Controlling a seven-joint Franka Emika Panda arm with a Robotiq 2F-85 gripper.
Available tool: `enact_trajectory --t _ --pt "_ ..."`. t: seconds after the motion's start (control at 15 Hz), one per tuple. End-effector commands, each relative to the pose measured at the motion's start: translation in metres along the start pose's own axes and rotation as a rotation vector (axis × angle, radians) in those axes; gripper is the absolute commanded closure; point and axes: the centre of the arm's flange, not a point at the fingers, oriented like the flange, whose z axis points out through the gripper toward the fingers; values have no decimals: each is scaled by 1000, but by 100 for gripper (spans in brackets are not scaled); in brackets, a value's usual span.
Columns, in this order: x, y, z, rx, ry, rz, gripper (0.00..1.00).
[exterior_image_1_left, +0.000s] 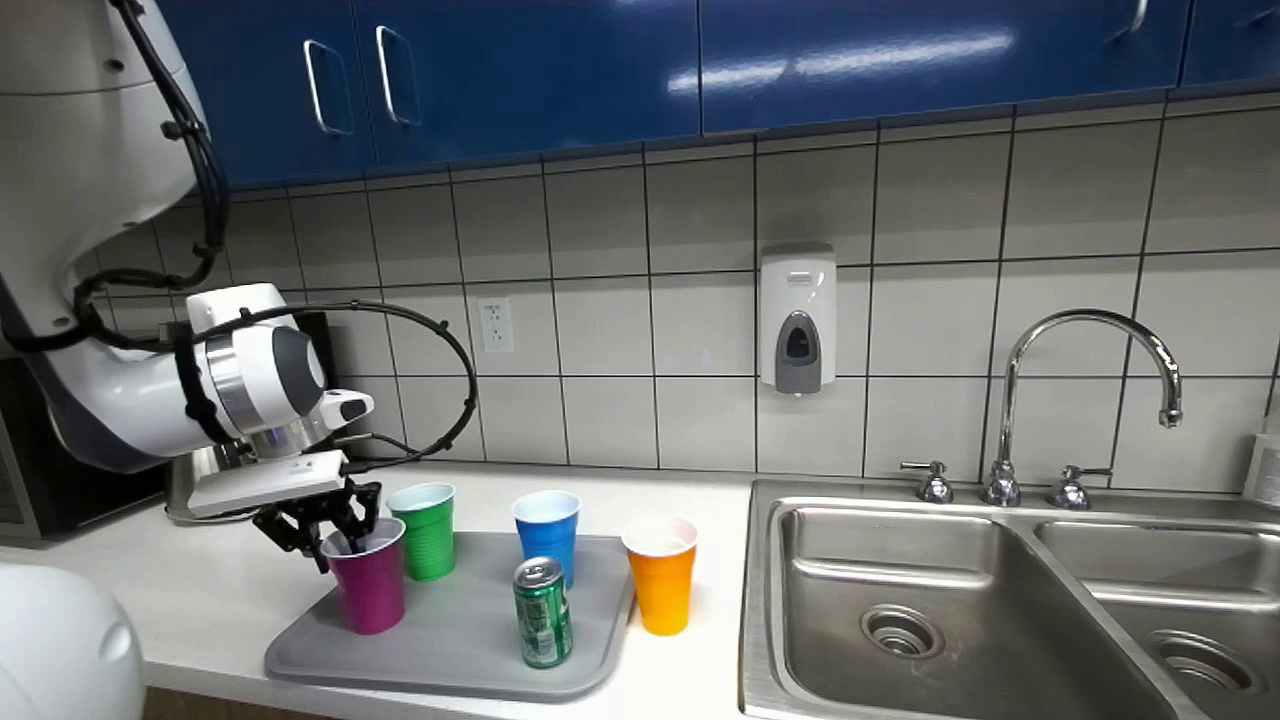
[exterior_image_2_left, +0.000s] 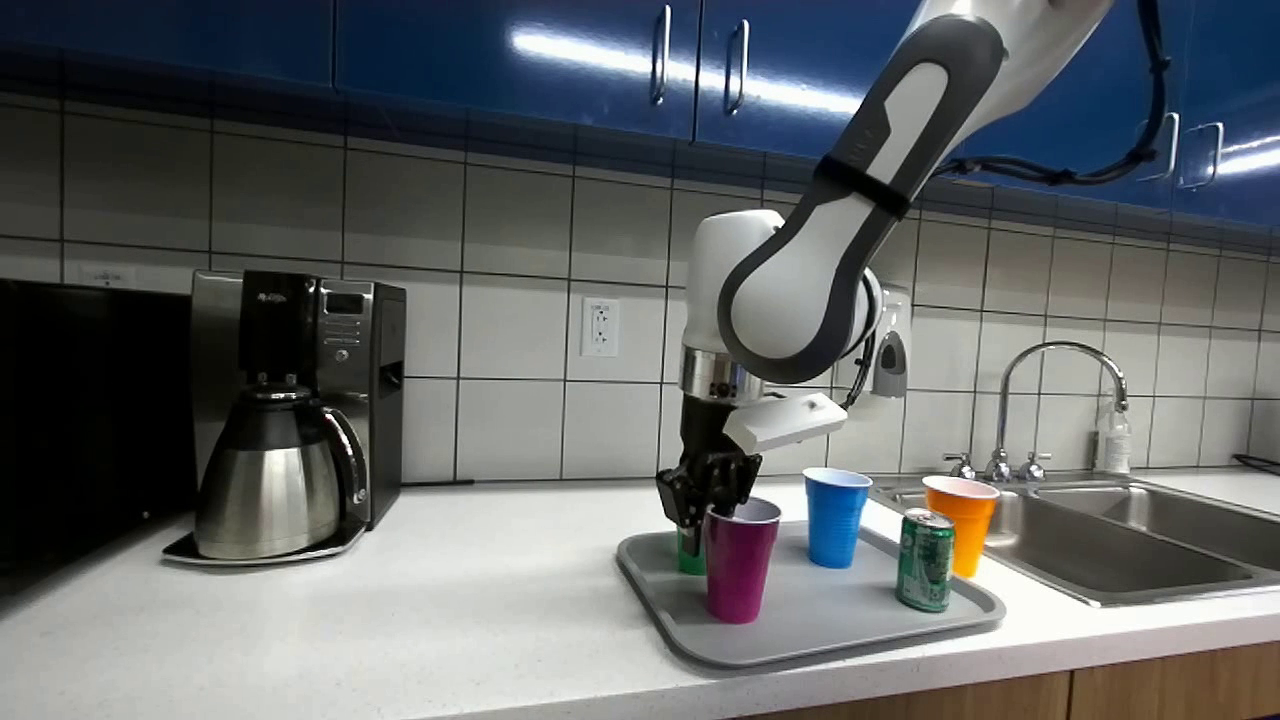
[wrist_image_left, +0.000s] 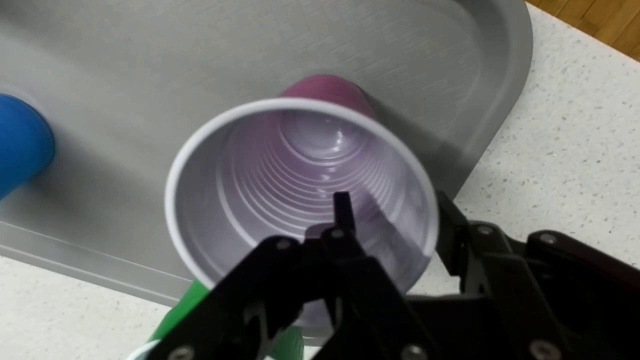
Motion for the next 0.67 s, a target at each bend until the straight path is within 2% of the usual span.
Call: enact_trajectory --t 0.0,0.2,0.27,0.6 --pt "5 2 -13 -13 25 -10 27" --pt "10 1 -21 -18 40 -9 3" --pt "11 1 -24 -20 46 -8 0" --pt "19 1 -43 -25 85 -8 0"
